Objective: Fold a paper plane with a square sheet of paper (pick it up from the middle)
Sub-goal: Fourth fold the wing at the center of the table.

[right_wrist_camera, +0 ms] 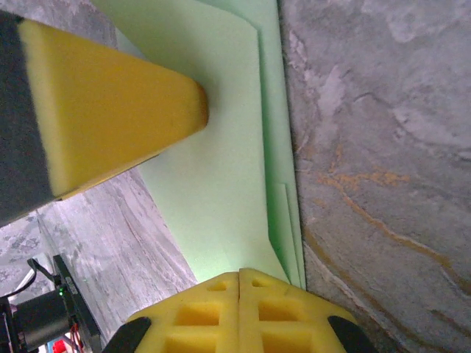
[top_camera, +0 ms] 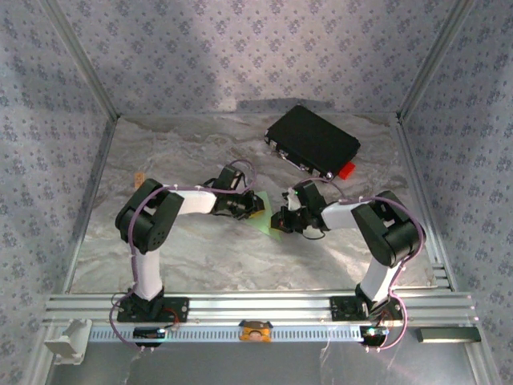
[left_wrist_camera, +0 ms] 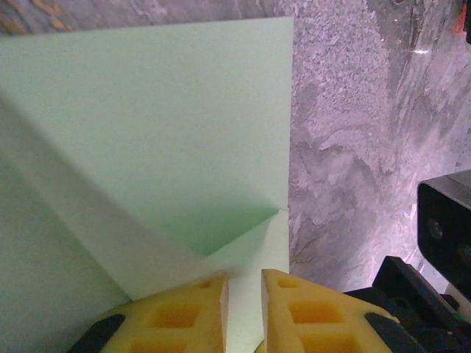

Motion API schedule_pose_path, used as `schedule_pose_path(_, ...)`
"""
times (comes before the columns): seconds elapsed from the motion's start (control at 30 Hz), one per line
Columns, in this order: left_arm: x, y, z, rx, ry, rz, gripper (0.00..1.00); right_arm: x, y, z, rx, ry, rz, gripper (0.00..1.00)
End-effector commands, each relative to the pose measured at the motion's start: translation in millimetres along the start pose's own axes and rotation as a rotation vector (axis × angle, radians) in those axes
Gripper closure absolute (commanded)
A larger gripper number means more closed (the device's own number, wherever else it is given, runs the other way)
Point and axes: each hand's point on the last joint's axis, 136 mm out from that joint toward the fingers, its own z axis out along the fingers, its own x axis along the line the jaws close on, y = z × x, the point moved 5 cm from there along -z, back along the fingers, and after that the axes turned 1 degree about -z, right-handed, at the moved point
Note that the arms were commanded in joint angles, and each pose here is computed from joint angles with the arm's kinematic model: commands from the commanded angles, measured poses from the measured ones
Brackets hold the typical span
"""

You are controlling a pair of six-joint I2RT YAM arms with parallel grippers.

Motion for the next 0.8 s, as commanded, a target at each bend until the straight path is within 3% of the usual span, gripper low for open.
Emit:
schedule_pose_path(0.0,-17.4,2.0,-15.8,-0.026,0.007,0.054,0.81,-30.2,-24.6,0.4,0.066,-0.109,0.108,1.0)
schedule_pose_path(0.33,-21.2,-27.8,8.1,0.048,-0.012,0.04,0.96,-34.7,-24.9,-1.0,0.059,-0.119,0.124,1.0)
schedule_pose_path(0.57,18.8,-22.1,17.5,0.031,0.074,-0.044,0.97,-37.3,-26.8,0.0,0.065,-0.121,0.133,1.0)
schedule_pose_path(0.77,23.7,-3.2,13.1,0.005,0.065,-0.051,0.95,-38.0,-28.0,0.1,0.071,-0.123,0.133,1.0)
